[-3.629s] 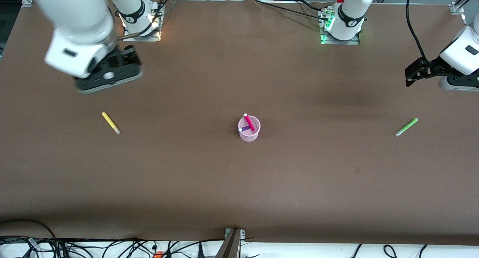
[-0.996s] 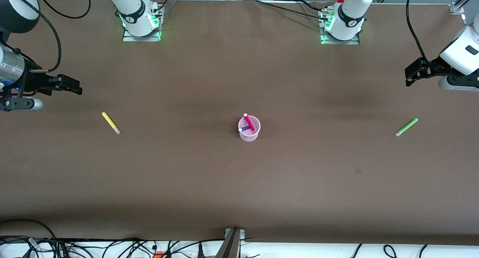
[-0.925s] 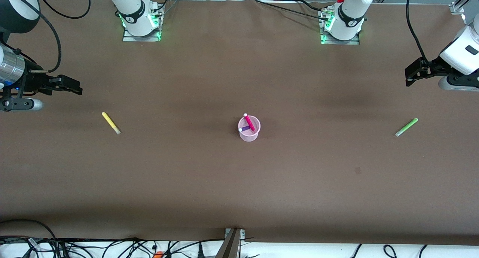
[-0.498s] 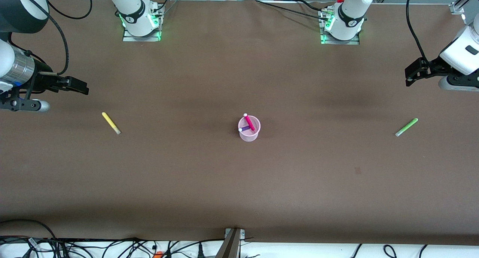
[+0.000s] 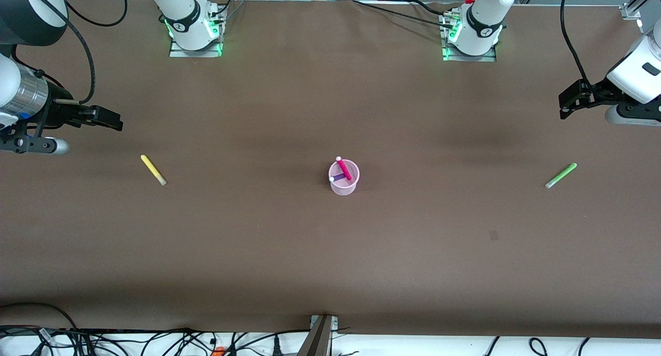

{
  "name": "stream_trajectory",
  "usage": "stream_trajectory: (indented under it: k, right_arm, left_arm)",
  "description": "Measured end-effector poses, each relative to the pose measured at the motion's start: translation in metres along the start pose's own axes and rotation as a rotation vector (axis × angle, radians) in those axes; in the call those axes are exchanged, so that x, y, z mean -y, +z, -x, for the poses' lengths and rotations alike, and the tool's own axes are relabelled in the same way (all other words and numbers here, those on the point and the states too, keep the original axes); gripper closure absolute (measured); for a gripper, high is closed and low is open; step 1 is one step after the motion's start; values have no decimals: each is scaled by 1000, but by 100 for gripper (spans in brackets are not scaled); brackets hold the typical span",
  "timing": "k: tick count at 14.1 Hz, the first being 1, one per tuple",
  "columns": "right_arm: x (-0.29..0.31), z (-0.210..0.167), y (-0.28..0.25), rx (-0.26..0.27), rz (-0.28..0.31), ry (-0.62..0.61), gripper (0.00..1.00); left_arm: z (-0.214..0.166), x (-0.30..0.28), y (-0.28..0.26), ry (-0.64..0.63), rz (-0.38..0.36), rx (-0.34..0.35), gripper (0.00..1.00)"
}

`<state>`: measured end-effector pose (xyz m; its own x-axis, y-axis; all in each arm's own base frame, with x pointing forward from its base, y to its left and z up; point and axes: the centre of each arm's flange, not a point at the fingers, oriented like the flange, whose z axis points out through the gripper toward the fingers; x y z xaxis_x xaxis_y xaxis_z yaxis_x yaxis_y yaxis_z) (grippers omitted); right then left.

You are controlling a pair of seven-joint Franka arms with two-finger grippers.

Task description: Organize pens into pink holder with both arms

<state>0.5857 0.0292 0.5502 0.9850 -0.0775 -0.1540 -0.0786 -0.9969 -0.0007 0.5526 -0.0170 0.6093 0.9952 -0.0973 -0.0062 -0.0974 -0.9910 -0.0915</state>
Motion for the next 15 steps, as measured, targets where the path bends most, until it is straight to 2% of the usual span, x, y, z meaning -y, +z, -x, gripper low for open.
stream_trajectory:
  k: [3,6,15]
  right_arm:
    - [-1,0,0,-1,-12,-3,0]
    - [-8,-1,-2,-4,-18,7,0]
    - [-7,-1,-9,-21,-21,3,0]
  left_arm:
    - [0,-1,0,0,6,0,0]
    - [0,-5,0,-2,53,-1,0]
    - [0,-5,0,-3,57,1,0]
